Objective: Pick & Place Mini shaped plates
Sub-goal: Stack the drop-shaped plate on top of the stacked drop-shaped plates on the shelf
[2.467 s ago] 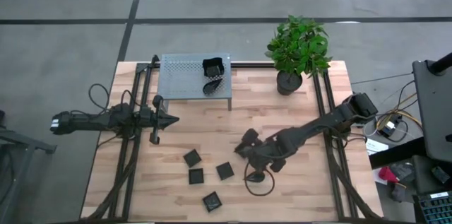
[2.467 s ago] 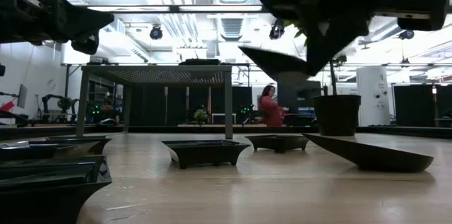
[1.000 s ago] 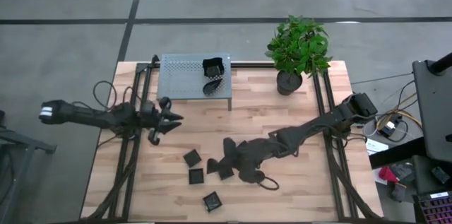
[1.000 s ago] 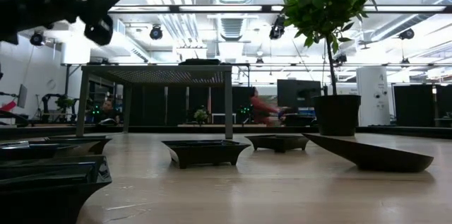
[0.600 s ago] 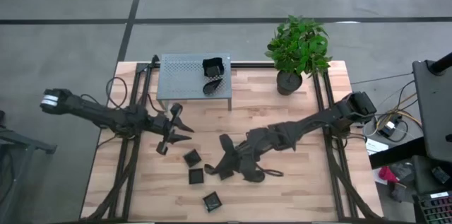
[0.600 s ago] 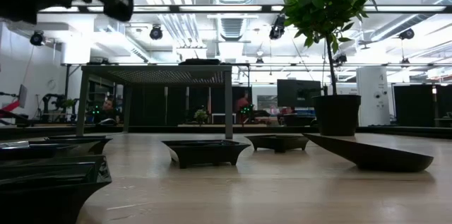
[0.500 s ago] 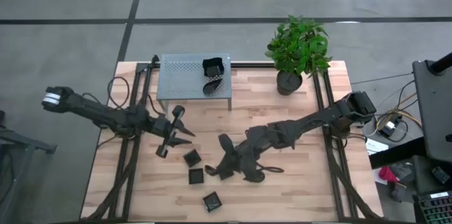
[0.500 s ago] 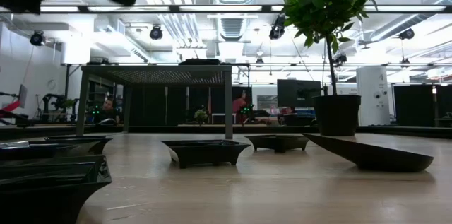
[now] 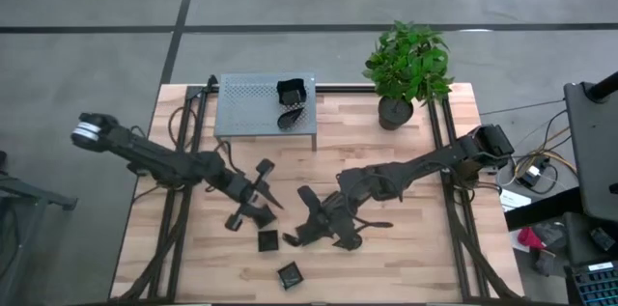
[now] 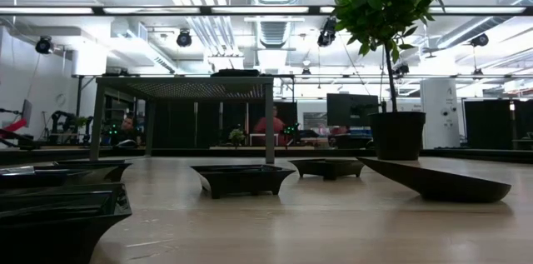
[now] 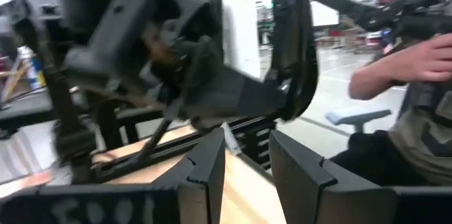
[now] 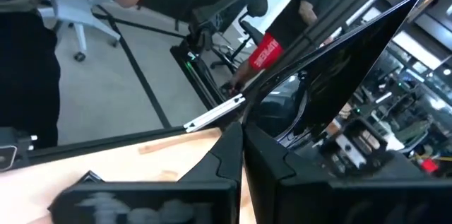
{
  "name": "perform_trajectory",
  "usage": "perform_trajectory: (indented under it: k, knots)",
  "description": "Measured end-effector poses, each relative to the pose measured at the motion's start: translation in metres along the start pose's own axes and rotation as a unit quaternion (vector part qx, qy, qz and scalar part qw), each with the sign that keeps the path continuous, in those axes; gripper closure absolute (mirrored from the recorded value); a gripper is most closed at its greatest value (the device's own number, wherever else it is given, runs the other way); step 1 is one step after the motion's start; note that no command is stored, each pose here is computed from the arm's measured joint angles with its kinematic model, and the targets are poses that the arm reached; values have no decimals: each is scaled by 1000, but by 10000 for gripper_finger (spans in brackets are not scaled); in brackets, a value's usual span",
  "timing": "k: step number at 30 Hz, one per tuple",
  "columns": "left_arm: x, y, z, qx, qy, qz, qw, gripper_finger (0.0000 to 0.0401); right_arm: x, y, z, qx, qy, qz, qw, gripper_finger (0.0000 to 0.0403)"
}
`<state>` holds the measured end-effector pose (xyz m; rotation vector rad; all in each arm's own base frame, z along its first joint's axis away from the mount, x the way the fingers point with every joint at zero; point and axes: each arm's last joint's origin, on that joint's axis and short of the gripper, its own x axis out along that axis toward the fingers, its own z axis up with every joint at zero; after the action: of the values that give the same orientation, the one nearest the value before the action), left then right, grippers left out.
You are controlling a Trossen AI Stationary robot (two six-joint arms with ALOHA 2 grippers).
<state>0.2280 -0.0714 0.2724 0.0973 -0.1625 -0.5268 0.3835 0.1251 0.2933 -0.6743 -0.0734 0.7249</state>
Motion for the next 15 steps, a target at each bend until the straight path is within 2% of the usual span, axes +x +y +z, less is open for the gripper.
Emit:
perform_trajectory:
  k: [9, 15]
  knots:
    - [22, -1, 3, -14, -8, -63, 998, 293, 0, 0, 0, 6, 1, 1, 1000, 395]
    - [24, -2, 4, -14, -13, -98, 995, 293, 0, 1, -1, 7, 3, 3, 1000, 395]
